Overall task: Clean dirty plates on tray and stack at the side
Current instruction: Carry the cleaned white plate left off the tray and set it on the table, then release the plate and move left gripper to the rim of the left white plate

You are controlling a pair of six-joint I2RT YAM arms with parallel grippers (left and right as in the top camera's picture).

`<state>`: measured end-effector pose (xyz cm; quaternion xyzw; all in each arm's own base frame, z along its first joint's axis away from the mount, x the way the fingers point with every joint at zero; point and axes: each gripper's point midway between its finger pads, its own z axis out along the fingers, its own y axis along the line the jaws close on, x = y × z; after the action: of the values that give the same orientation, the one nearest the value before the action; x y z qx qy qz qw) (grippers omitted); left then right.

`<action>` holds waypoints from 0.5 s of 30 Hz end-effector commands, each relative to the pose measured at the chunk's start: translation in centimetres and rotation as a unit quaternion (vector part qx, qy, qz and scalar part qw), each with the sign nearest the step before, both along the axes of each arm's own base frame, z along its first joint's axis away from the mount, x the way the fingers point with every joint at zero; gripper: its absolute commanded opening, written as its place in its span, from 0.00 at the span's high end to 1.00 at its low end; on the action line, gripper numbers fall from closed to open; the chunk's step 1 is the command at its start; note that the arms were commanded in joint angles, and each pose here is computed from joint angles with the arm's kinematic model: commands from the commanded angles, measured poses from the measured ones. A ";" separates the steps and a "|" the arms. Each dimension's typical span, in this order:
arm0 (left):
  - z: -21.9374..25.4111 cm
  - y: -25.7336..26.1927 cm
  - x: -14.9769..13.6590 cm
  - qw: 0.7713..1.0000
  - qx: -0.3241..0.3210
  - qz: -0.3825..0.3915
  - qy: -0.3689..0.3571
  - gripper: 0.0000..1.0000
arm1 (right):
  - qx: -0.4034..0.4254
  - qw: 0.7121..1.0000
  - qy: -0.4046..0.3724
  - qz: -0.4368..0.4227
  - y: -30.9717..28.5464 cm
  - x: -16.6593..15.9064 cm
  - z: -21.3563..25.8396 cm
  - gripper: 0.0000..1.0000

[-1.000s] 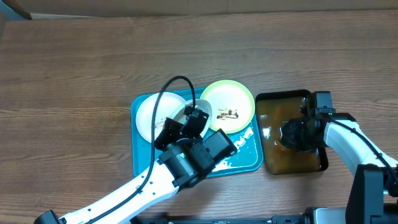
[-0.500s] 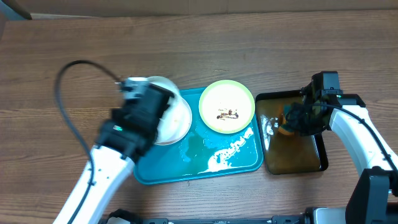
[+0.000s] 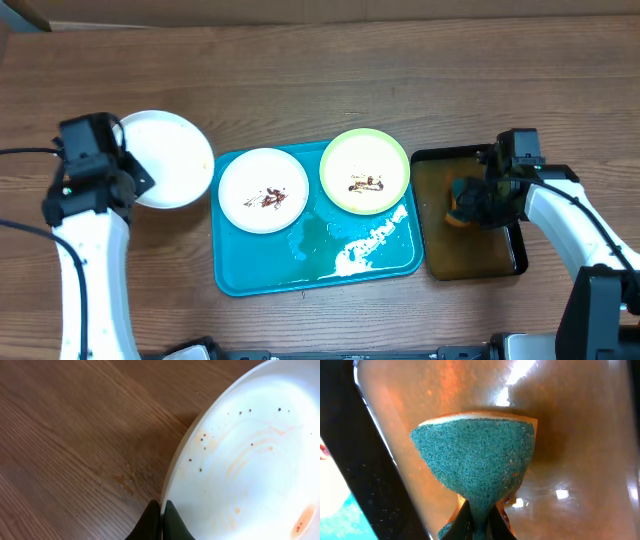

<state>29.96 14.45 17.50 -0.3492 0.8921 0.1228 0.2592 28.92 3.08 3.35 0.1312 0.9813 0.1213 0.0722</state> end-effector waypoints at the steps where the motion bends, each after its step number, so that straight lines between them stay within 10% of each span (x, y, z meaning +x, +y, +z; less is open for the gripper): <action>1: -2.2 1.5 0.7 0.999 -0.030 0.011 0.018 0.96 | 0.002 1.000 -0.001 0.004 0.1 -0.1 -0.1 0.96; 15: -10.7 5.2 1.4 0.988 -0.135 0.058 0.054 0.92 | 0.003 1.000 0.004 0.004 0.1 -0.3 -0.2 0.96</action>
<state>30.56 19.82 7.15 -0.4284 0.8883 0.0686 0.1503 28.70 3.08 3.25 0.1306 0.9817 0.1208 0.0684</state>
